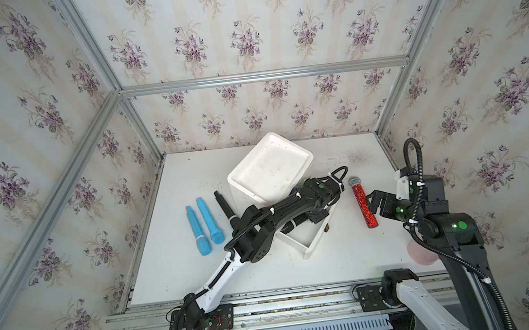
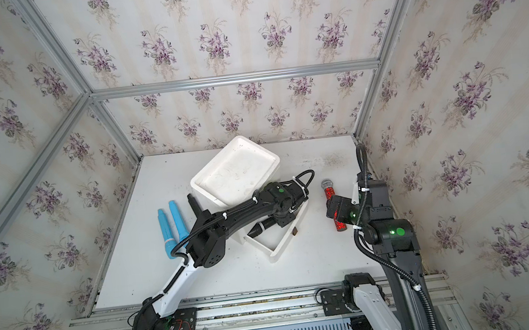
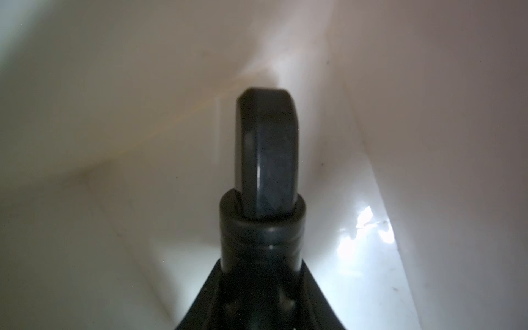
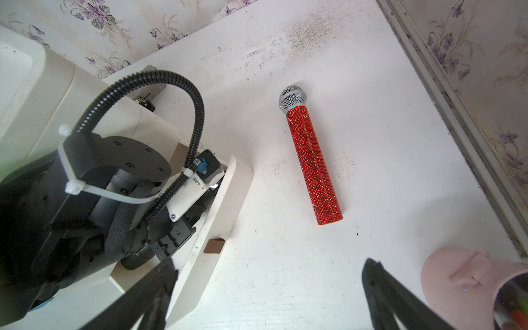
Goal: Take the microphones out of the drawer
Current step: Pick up the microphone from the drawer.
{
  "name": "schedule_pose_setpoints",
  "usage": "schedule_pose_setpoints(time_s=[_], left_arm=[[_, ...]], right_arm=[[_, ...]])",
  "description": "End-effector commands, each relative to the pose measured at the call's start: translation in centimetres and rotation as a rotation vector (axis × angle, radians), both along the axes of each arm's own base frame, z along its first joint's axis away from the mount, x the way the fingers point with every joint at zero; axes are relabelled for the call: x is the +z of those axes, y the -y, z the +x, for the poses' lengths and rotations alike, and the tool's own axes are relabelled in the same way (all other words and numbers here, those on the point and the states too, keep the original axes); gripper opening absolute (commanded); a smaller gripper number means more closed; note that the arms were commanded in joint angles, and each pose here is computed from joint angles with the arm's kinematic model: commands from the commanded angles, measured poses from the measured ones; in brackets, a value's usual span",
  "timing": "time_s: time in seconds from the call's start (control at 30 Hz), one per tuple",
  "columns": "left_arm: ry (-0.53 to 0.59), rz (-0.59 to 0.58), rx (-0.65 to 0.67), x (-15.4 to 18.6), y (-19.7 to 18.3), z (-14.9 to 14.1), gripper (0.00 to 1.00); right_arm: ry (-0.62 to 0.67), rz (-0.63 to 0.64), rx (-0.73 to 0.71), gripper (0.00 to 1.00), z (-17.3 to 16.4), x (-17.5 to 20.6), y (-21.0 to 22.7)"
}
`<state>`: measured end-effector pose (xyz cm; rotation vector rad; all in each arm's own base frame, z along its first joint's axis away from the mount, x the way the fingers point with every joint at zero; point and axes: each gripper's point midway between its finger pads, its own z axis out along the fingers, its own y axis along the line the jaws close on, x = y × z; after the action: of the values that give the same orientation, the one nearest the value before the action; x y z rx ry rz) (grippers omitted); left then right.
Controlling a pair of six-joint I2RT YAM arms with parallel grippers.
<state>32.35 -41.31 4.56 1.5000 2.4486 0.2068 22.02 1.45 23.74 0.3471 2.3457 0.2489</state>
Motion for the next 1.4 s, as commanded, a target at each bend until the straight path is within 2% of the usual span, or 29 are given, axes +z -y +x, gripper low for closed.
schedule_pose_setpoints(time_s=[0.0,0.2,0.4,0.57,0.77,0.93,1.1,1.23,1.37], left_arm=[[-0.008,-0.010,0.020,1.7,-0.6,-0.3,0.15],[-0.009,-0.042,0.059,2.9,-1.1,0.1,0.01],[-0.055,-0.141,0.116,4.8,-0.8,0.0,0.00],[-0.092,-0.273,0.088,7.5,0.9,-0.9,0.00],[-0.120,-0.443,0.051,12.2,2.6,-2.1,0.00],[-0.110,-0.600,0.039,17.4,3.2,-2.4,0.00],[-0.105,-0.720,0.057,21.9,2.5,-2.3,0.00],[-0.147,-0.822,0.044,25.3,1.8,-3.0,0.00],[-0.113,-0.897,0.039,29.0,0.4,-3.4,0.00]], right_arm=[[0.034,0.003,0.000,1.00,0.6,0.5,0.0],[0.037,0.005,0.005,1.00,0.7,0.4,-0.1],[0.036,0.008,0.008,1.00,0.7,0.3,-0.2],[0.036,0.009,0.008,1.00,0.8,0.1,-0.2],[0.037,0.006,0.001,1.00,0.9,-0.1,-0.1],[0.056,-0.003,-0.022,1.00,1.1,0.4,0.3],[0.059,-0.004,-0.016,1.00,1.2,0.4,0.2],[0.054,0.011,0.016,1.00,1.3,0.2,-0.3],[0.052,0.031,0.057,1.00,1.7,-0.1,-1.1]])
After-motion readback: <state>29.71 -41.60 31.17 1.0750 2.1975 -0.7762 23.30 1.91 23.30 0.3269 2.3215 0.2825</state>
